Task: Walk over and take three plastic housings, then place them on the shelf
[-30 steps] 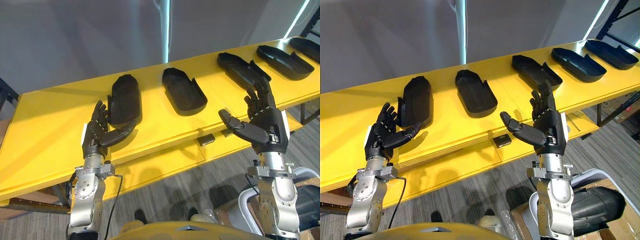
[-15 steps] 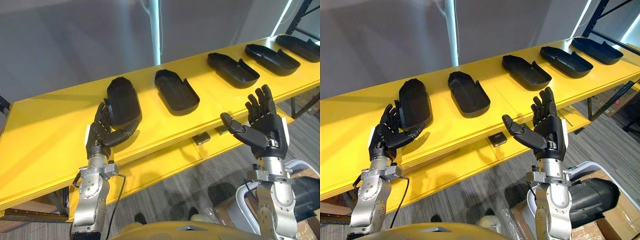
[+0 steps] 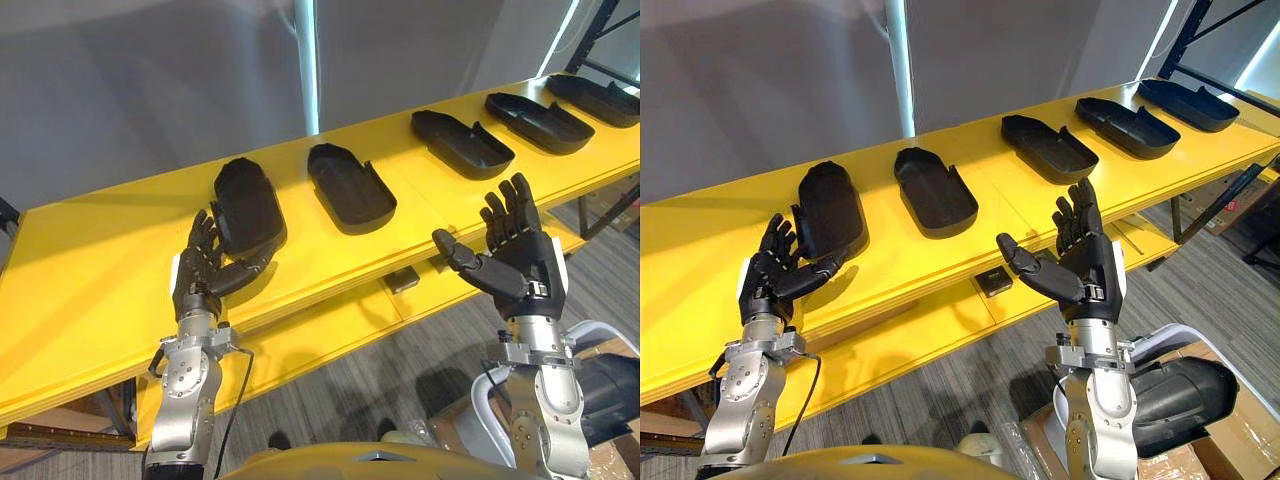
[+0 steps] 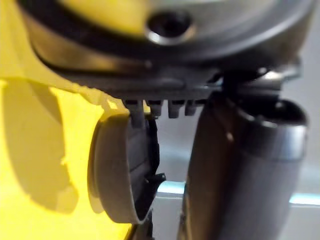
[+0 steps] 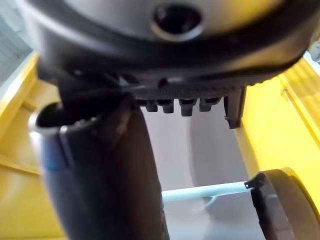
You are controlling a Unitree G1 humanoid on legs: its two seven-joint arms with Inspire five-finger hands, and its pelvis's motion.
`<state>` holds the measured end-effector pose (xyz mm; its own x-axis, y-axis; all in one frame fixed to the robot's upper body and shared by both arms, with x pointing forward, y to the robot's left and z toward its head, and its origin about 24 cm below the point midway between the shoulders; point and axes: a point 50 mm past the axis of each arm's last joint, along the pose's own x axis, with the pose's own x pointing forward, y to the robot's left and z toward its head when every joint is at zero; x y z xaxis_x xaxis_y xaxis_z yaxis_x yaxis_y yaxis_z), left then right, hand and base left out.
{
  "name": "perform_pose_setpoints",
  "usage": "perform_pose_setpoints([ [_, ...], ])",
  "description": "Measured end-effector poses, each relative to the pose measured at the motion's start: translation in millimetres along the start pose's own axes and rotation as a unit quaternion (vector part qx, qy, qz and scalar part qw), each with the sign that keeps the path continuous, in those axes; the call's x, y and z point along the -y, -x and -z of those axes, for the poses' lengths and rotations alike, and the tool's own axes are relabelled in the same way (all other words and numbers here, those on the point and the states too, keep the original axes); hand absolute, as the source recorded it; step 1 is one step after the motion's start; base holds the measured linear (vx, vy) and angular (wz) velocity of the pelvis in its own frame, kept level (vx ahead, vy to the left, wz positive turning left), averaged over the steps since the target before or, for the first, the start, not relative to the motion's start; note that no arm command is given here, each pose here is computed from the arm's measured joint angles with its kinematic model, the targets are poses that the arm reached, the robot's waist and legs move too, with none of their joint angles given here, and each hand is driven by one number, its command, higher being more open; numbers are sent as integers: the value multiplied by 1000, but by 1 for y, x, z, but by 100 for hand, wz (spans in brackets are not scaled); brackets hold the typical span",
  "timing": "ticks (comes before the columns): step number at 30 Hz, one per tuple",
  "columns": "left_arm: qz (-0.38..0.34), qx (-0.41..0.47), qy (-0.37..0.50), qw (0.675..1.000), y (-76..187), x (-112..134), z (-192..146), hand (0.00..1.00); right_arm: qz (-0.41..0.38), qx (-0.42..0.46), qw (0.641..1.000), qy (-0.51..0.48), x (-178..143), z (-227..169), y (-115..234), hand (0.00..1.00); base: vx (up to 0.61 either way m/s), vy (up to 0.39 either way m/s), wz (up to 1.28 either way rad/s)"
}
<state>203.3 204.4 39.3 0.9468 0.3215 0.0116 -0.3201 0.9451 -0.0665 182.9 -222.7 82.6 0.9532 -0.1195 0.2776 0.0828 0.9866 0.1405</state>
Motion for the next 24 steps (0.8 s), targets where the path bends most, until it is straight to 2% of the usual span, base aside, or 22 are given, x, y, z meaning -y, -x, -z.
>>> perform_pose_setpoints([
  [5,-81,30,-29,996,1,-15,-6,100,-5,-10,1000,-4,-3,3,3,100,0,0,0],
  [8,-93,75,-21,993,3,-21,-25,100,-3,-12,1000,-5,-6,4,3,100,0,0,0],
  [14,-35,210,21,977,11,-11,-73,100,5,3,1000,-17,-11,2,-4,100,0,0,5],
  [24,47,203,50,977,16,-1,-72,100,11,31,999,-11,-22,-7,-13,100,9,9,4],
])
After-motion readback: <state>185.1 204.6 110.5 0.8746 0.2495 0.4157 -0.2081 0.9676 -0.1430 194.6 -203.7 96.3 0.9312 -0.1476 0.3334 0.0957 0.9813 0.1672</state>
